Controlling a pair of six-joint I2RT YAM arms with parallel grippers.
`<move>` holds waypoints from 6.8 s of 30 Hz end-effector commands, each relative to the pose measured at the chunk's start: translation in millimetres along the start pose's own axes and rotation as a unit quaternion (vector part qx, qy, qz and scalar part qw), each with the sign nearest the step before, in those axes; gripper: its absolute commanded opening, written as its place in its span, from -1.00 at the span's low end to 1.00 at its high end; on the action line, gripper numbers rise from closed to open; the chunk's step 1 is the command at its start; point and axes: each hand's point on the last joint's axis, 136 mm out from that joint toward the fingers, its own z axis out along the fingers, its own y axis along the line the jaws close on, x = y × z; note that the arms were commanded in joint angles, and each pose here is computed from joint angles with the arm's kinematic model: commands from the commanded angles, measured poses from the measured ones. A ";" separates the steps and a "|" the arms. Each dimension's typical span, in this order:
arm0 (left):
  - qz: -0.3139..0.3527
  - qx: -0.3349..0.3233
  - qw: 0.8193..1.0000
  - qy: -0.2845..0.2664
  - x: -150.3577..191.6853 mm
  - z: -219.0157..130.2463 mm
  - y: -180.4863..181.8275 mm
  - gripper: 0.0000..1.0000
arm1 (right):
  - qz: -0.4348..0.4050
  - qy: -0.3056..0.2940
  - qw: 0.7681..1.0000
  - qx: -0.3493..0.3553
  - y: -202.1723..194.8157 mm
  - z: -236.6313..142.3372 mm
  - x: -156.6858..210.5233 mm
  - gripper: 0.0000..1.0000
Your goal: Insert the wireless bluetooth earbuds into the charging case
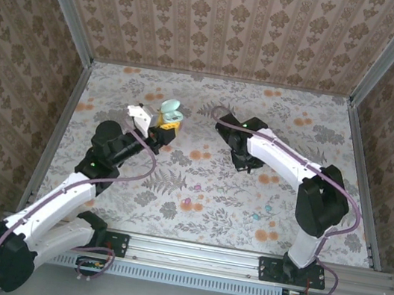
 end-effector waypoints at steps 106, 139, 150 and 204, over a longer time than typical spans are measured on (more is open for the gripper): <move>0.003 0.193 0.981 -0.017 -8.9 51.8 -87.5 -0.32 | -0.035 -0.334 0.903 -0.267 50.3 -228.9 -67.2 -0.66; 0.024 0.174 0.984 -0.009 -2.9 47.4 -81.9 -0.32 | 0.056 -0.356 0.842 -0.401 12.4 -284.5 -40.2 -0.04; 0.029 0.128 0.991 -0.010 -0.8 23.1 -62.2 -0.32 | 0.192 -0.161 0.871 -0.422 -11.1 -146.4 4.1 -0.15; 0.032 0.092 0.995 -0.017 -8.5 1.2 -52.3 -0.32 | -0.083 0.102 0.931 -0.341 127.8 25.0 65.4 -0.19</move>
